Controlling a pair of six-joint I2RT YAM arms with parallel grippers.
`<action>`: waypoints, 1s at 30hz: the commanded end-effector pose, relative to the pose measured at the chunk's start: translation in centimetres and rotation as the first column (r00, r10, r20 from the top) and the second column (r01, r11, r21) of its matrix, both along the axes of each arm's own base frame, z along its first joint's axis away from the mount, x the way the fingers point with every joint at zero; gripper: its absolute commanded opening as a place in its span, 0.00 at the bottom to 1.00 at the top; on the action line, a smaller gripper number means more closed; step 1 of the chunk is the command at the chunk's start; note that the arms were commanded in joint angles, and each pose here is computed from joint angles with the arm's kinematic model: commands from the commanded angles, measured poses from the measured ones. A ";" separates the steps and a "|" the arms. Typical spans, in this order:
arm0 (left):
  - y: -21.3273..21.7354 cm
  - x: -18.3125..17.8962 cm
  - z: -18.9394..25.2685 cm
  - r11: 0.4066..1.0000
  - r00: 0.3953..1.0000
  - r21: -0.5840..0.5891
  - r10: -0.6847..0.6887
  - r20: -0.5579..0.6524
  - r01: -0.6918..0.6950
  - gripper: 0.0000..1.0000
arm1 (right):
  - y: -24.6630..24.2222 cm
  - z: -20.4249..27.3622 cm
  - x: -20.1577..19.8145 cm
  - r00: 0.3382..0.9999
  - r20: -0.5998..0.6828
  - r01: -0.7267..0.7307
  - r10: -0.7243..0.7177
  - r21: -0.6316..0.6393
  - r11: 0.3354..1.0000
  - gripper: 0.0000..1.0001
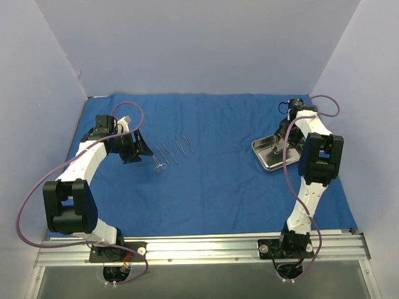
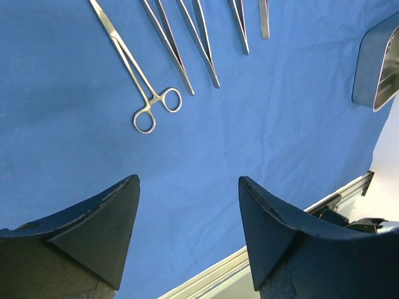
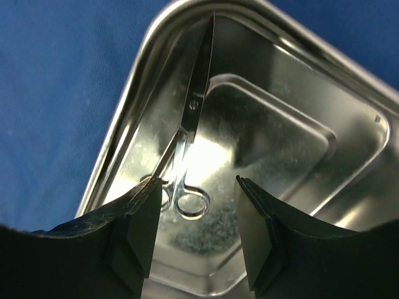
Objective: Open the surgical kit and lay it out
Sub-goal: Pick up the medical item from the container.
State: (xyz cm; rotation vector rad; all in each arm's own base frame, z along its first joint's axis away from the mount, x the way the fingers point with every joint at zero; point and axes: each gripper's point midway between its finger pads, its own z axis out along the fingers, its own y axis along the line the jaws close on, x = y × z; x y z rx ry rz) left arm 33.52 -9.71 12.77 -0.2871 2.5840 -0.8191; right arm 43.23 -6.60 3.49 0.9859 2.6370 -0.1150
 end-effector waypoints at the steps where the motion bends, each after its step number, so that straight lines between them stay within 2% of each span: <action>1: 0.3 0.7 0.8 0.999 0.999 0.031 -0.027 0.018 0.026 0.73 | -1.2 0.8 1.7 0.999 0.040 0.022 -0.019 -0.069 0.997 0.50; 6: 0.3 2.4 1.3 0.999 1.000 0.026 -0.019 0.007 0.019 0.73 | -1.7 -1.3 2.9 1.000 0.000 0.024 -0.024 -0.084 0.996 0.47; 14: 0.5 4.1 1.8 0.999 1.000 0.041 -0.022 0.017 0.021 0.73 | -1.8 -4.1 -0.4 0.985 -0.173 -0.014 -0.002 -0.095 0.995 0.41; 18: 0.5 4.4 2.1 0.998 0.999 0.046 -0.031 0.019 0.030 0.72 | -0.7 -5.5 -3.1 0.949 -0.311 -0.064 0.044 -0.054 0.997 0.19; 19: 0.6 4.3 2.2 0.998 0.999 0.048 -0.032 0.017 0.031 0.72 | -0.6 -5.4 -3.7 0.943 -0.328 -0.072 0.052 -0.049 0.996 0.16; 25: 0.5 4.7 3.5 0.998 0.997 0.048 -0.043 0.056 0.041 0.72 | 0.9 -4.8 -4.6 0.940 -0.323 -0.108 0.107 0.016 0.994 0.01; 30: -0.5 5.0 4.6 0.997 0.993 -0.007 -0.078 0.084 0.079 0.72 | 1.1 -3.1 -2.9 0.963 -0.238 -0.125 0.127 0.023 0.992 0.00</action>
